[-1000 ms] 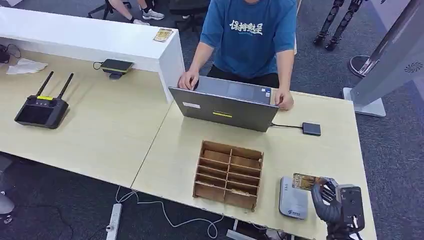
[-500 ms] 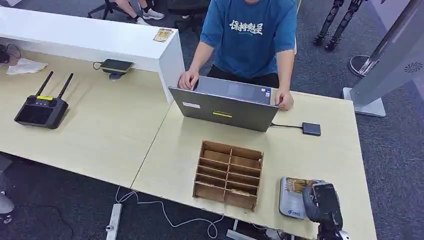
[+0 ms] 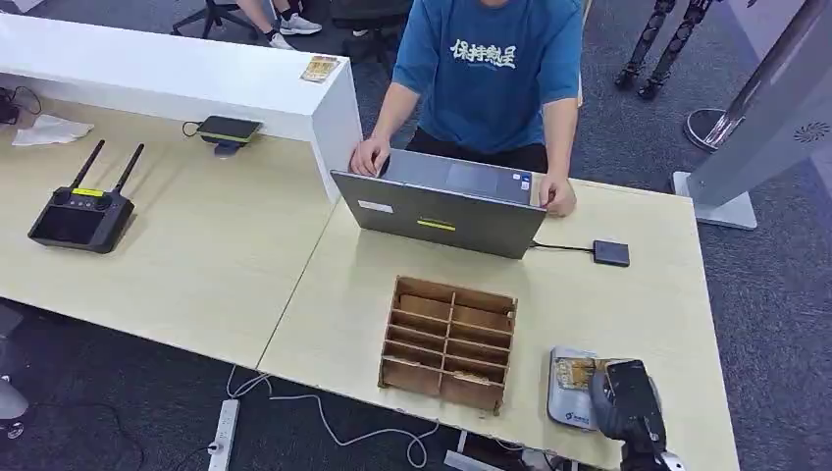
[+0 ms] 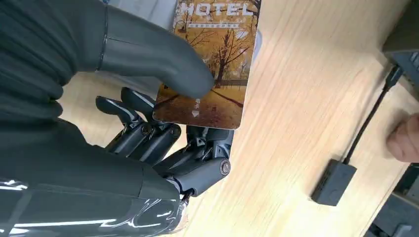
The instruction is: Pass the card to the sensor for recognition and then transmit it.
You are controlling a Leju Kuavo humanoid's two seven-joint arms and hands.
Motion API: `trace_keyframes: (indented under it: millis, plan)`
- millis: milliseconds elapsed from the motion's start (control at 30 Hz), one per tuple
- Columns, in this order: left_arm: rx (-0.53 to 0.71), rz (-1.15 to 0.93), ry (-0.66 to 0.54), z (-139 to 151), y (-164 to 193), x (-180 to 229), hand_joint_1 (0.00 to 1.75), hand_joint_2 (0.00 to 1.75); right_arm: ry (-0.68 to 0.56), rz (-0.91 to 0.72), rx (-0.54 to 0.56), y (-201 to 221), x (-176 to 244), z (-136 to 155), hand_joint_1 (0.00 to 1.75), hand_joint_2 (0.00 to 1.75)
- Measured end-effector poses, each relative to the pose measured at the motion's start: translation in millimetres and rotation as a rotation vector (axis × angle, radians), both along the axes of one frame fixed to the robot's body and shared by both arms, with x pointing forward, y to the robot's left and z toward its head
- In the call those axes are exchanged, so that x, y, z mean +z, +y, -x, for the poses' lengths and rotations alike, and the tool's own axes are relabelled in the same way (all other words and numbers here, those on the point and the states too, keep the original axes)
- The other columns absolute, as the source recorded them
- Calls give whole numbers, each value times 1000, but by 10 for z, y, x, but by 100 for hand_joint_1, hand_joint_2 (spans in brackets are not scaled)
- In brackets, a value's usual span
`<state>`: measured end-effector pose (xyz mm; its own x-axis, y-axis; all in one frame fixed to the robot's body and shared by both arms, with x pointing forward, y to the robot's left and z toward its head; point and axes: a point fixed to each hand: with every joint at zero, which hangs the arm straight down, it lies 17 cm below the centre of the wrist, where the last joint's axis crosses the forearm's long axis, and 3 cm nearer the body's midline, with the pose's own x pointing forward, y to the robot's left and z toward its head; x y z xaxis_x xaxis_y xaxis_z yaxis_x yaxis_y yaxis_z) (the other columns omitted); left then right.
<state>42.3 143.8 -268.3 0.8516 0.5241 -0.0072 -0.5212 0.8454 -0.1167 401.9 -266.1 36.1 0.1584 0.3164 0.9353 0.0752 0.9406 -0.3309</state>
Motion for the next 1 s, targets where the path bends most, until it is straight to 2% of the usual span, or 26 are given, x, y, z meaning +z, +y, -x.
trace_keyframes:
  millis: [633, 1000]
  plan:
    - [2, 0, 0, -1, 0, 0, 0, 0, 25, 33, -30, -136, -76, 128, 175, 175]
    - [-1, 4, 0, 0, -7, 2, 0, 0, 85, 177, -11, -146, -149, 102, 175, 175]
